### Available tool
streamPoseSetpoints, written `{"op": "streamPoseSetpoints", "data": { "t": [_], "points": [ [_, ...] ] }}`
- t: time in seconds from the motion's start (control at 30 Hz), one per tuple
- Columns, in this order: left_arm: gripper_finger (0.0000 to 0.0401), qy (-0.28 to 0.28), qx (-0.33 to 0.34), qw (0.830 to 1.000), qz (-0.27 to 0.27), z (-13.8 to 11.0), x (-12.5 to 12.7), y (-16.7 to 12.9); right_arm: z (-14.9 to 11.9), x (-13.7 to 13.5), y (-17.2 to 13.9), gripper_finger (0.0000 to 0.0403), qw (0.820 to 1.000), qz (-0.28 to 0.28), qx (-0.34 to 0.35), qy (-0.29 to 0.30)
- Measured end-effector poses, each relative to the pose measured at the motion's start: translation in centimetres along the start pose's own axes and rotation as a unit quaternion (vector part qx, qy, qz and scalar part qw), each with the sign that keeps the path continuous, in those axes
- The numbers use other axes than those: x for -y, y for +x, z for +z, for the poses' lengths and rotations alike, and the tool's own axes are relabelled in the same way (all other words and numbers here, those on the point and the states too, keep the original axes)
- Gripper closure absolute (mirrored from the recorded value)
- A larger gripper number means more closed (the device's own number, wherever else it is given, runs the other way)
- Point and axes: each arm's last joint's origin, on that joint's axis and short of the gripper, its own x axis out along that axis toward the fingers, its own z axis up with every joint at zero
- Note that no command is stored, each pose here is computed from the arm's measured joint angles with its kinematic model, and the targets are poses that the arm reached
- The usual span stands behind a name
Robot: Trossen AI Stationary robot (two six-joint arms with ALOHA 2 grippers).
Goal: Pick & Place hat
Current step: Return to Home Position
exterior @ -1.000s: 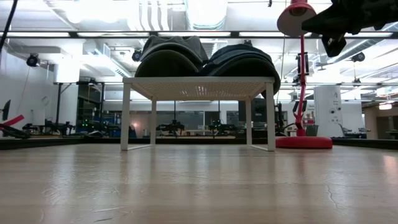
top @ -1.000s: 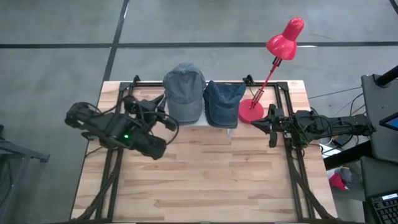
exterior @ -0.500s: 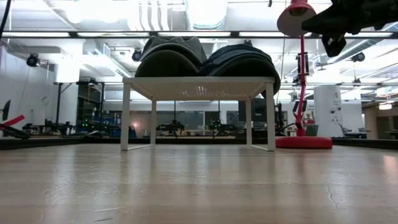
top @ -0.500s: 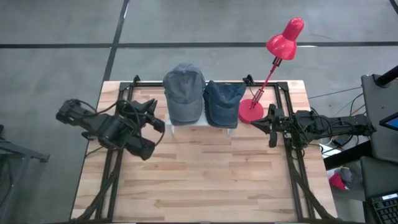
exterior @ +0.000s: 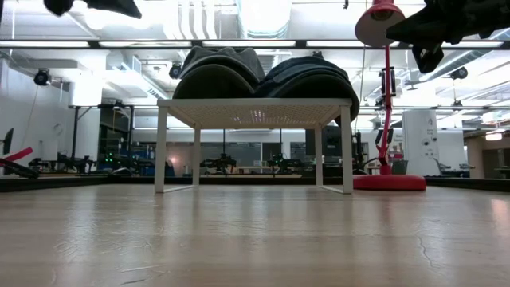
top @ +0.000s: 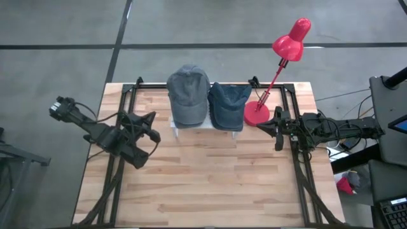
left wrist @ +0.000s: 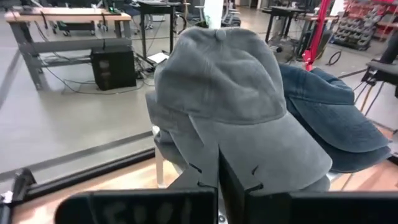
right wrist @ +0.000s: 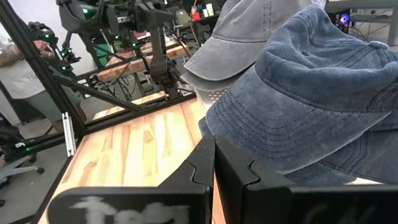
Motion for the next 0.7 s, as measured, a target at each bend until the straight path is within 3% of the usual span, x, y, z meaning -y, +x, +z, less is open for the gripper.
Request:
{"op": "streamPoseSetpoints", "data": {
  "t": [0.7],
  "points": [
    [0.0401, -0.020, -0.020, 0.999, -0.046, -4.1, -4.3, 0.5, 0.0, 0.0, 0.0, 0.0394, 1.000, -0.001, -0.002, -0.002]
  ]
}}
